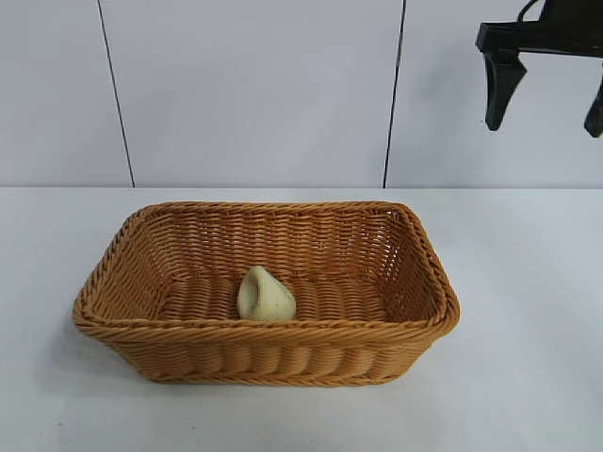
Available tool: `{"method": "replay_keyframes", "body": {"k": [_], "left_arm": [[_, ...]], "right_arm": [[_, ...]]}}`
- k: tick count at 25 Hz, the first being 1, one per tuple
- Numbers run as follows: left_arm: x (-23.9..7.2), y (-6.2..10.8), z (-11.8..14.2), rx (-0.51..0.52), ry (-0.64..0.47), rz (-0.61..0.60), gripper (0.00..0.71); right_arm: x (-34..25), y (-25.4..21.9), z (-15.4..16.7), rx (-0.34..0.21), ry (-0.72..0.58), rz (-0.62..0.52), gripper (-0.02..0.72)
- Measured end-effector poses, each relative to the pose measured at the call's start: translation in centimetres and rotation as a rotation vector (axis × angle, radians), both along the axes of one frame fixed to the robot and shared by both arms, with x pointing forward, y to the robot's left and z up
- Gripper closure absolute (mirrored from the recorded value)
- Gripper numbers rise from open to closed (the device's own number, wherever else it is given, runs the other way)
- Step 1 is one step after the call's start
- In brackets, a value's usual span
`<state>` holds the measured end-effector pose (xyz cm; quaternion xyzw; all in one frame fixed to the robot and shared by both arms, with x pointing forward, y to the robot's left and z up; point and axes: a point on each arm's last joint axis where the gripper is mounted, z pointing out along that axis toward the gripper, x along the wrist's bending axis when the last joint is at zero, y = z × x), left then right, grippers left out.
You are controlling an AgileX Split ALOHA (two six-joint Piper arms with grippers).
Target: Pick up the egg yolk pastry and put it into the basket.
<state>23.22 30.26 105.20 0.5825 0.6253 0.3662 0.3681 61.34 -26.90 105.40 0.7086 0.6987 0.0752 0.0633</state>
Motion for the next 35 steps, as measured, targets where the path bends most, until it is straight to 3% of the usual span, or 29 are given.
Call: {"method": "replay_keyframes", "body": {"k": [12,23,28,35], "left_arm": [[0.0,0.0,0.0,0.000,0.000,0.000,0.015],[0.0,0.0,0.0,0.000,0.000,0.000,0.015],[0.0,0.0,0.0,0.000,0.000,0.000,0.015],[0.0,0.0,0.0,0.000,0.000,0.000,0.015]], "right_arm": [[-17.4,-1.4,-0.4,-0.006,0.064,0.004,0.008],[-27.8,-2.1,-2.9,0.008,-0.259,0.068,0.008],[-30.5,-2.3,-1.5,0.016,-0.452,0.069,0.008],[-33.0,-2.7,-0.6,0.016,-0.622,0.023,0.008]]}}
